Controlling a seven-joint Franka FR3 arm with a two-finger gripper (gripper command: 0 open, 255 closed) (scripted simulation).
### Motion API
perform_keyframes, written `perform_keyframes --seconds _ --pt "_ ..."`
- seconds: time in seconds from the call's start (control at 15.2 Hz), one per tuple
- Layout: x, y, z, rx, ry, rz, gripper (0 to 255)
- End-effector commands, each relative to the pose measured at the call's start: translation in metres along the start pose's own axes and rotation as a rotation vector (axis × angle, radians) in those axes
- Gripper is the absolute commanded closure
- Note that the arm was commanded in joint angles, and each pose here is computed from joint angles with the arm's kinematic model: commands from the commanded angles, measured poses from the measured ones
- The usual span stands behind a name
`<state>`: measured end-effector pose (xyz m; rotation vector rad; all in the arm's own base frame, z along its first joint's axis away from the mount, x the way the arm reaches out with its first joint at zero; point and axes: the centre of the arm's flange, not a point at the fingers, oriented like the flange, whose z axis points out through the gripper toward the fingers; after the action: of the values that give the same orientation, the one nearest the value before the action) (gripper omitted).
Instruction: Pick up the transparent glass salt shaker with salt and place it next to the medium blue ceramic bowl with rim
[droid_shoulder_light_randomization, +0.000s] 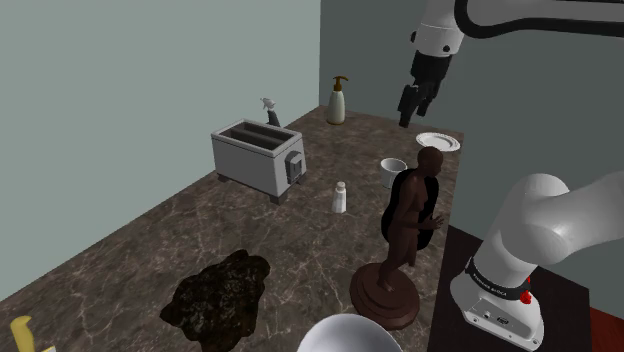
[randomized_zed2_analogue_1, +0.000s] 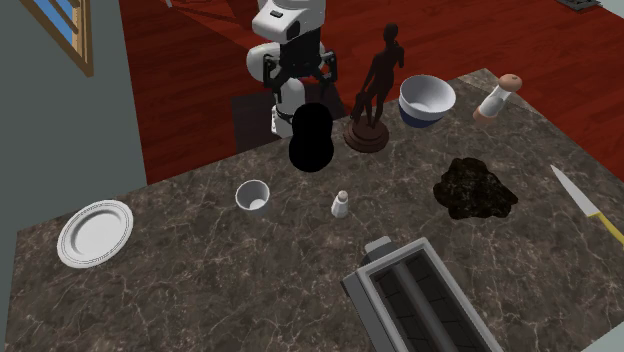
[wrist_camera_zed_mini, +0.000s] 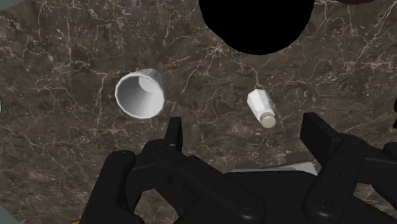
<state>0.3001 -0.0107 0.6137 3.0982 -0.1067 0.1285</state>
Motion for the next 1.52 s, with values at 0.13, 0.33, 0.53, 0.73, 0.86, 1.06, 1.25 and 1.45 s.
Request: perform_keyframes --seconds 0.13,0.33,0.53,0.73,0.86,1.06,1.25,1.45 --pt "0.013 -0.008 0.022 0.010 -0.007 0.023 0" --pt "0.032 -0.019 0.054 0.025 -0.017 0.057 0" --pt "0.051 -0.031 0.087 0.040 -0.026 0.092 0" --pt "0.070 -0.042 0.120 0.055 -0.036 0.126 0" --pt "0.083 -0.050 0.141 0.065 -0.043 0.149 0" --pt "0.103 -0.061 0.174 0.080 -0.053 0.184 0" --pt "0.122 -0.071 0.207 0.094 -0.063 0.218 0" --pt "0.130 -0.077 0.226 0.101 -0.067 0.233 0"
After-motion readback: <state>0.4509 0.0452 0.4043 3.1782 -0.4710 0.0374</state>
